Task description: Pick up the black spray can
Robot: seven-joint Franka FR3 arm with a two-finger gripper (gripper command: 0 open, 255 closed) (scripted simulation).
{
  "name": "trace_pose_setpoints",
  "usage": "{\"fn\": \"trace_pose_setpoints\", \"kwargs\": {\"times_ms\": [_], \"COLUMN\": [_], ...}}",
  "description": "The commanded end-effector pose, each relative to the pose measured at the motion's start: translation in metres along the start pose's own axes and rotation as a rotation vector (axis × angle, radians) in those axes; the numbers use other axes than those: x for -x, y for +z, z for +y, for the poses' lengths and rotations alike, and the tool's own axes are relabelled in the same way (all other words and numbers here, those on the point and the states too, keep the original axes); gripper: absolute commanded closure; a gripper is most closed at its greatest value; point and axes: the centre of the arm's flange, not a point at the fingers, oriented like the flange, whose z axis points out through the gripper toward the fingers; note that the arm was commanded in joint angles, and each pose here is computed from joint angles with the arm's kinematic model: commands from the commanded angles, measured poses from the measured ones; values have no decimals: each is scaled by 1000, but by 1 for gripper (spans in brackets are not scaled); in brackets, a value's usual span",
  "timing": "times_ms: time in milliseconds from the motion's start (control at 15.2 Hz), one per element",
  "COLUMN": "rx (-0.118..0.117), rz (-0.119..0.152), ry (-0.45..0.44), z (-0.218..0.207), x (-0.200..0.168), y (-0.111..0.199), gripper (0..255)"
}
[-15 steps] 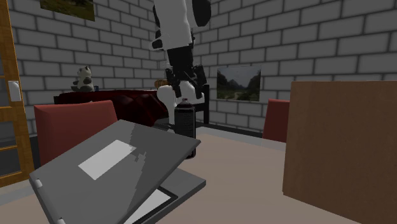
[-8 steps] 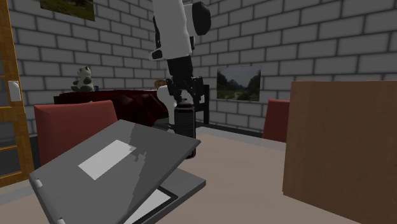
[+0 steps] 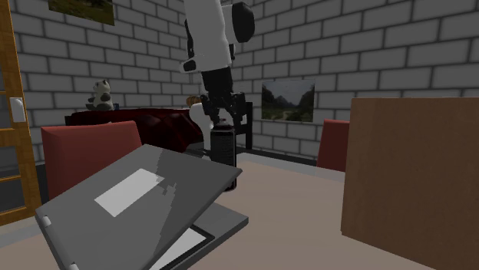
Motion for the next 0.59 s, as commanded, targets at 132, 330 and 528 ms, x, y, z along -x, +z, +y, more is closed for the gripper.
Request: {"fn": "trace_pose_setpoints", "kwargs": {"times_ms": [132, 330, 528], "rx": [1, 1, 1], "rz": [-1, -1, -1], "ry": [0, 0, 0], "z": [0, 0, 0], "x": [2, 6, 10], "y": [-9, -24, -40], "gripper": [255, 255, 255]}}
